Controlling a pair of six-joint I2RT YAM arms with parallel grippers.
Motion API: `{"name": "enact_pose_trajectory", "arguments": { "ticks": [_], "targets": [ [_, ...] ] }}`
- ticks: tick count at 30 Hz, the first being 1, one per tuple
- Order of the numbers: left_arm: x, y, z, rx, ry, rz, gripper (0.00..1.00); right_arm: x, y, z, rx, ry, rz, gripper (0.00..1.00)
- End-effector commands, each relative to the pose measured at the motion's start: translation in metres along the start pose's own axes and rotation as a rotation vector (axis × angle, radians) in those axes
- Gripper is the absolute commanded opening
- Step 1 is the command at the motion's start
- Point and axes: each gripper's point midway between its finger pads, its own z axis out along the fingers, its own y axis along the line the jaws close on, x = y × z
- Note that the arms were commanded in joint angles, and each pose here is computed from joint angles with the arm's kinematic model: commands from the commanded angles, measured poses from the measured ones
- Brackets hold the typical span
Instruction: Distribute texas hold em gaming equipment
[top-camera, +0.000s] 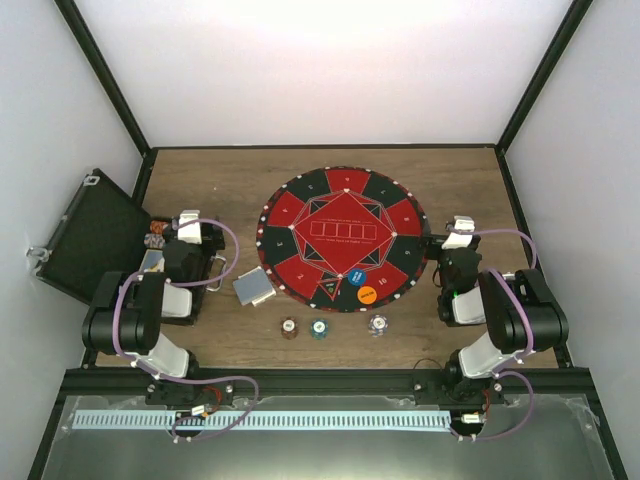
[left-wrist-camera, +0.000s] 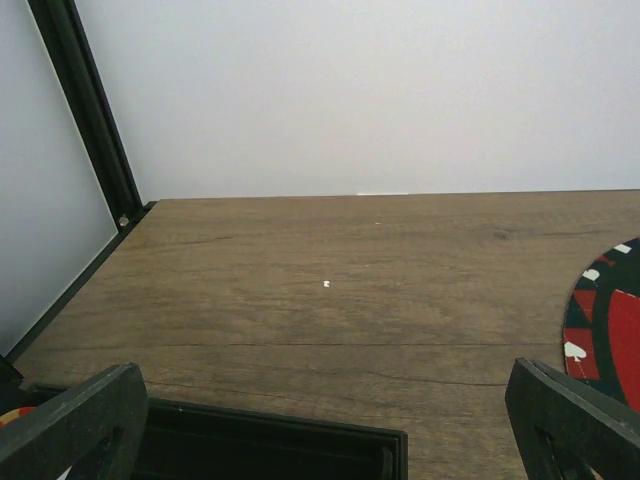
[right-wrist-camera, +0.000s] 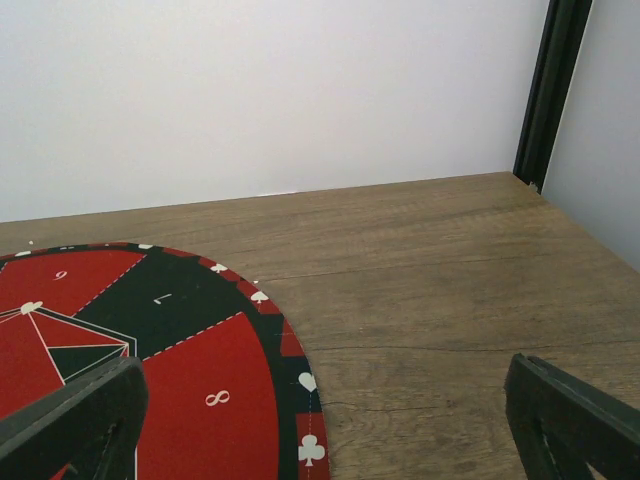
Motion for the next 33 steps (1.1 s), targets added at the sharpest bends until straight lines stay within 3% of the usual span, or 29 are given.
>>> {"name": "enact_pose_trajectory", "arguments": {
  "ticks": [1, 13, 16, 18, 20, 24, 25, 27, 29, 33],
  "targets": [
    [-0.002, 0.003, -0.001, -0.009, -0.010, -0.015, 1.00, -0.015, -0.003, 0.002, 0.010, -0.052, 0.010, 1.00],
    [-0.002, 0.005, 0.002, -0.023, -0.003, -0.026, 1.00, -0.018, -0.014, 0.000, 0.064, -0.057, 0.047, 1.00],
    [-0.009, 0.007, 0.013, -0.033, 0.053, -0.030, 1.00, -0.026, -0.009, -0.006, 0.030, -0.088, 0.028, 1.00],
    [-0.018, 0.009, 0.024, -0.045, 0.119, -0.028, 1.00, -0.033, -0.020, -0.007, 0.101, -0.072, 0.065, 1.00],
    [-0.034, -0.004, 0.030, 0.044, 0.167, 0.058, 1.00, -0.049, -0.032, -0.004, 0.180, -0.060, 0.109, 1.00],
    [-0.068, -0.012, 0.030, 0.105, 0.226, 0.063, 1.00, -0.093, -0.014, -0.003, 0.084, -0.078, 0.102, 1.00],
    [-0.076, -0.014, 0.027, 0.120, 0.226, 0.061, 1.00, -0.108, -0.011, -0.001, 0.071, -0.089, 0.138, 1.00],
    [-0.092, -0.018, 0.019, 0.153, 0.229, 0.056, 1.00, -0.114, -0.028, -0.001, 0.168, -0.082, 0.391, 1.00],
    [-0.103, -0.021, 0.010, 0.181, 0.249, 0.051, 1.00, -0.110, -0.026, 0.003, 0.170, 0.030, 0.548, 1.00],
    [-0.119, -0.022, -0.004, 0.217, 0.291, 0.048, 1.00, -0.100, 0.038, 0.011, -0.123, 0.244, 0.470, 1.00]
  ]
}}
